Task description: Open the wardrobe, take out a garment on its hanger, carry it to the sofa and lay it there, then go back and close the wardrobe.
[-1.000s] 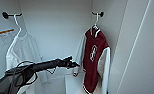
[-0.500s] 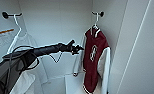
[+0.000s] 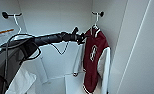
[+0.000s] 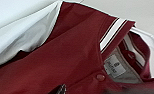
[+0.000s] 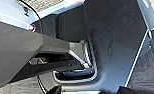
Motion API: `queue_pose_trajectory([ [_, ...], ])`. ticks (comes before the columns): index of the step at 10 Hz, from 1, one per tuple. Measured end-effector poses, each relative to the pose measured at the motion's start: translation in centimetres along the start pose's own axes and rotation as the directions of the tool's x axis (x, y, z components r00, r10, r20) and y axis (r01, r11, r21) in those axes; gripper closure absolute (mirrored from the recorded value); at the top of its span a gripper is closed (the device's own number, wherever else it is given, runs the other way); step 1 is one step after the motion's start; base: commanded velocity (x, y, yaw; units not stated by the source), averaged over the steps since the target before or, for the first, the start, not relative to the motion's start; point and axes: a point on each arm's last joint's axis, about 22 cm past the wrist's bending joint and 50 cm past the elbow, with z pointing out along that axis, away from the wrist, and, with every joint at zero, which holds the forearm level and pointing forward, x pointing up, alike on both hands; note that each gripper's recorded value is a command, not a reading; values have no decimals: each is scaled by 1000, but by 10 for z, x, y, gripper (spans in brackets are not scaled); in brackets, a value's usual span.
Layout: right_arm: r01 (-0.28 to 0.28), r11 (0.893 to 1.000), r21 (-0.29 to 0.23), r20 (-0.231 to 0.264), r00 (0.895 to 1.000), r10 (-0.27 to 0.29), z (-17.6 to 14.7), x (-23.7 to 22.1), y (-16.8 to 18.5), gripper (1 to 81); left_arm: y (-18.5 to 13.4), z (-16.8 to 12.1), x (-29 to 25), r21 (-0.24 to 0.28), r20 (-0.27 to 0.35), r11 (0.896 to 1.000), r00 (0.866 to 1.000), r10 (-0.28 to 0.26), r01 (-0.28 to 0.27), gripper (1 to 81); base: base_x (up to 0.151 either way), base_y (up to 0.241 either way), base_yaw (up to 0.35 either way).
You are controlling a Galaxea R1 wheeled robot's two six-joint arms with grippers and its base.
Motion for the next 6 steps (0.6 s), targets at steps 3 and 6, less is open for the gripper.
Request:
queue_pose_trajectory([
  [3, -11, 1000, -1, -6, 1000, 11, 0, -1, 0, 10, 44, -8, 14, -51, -20, 998, 1000, 23, -24, 10, 0, 0, 0],
  [6, -13, 1000, 1, -8, 1000, 13, 0, -1, -1, 10, 67, -17, 38, -136, -90, 990, 996, 12, -24, 10, 0, 0, 0],
])
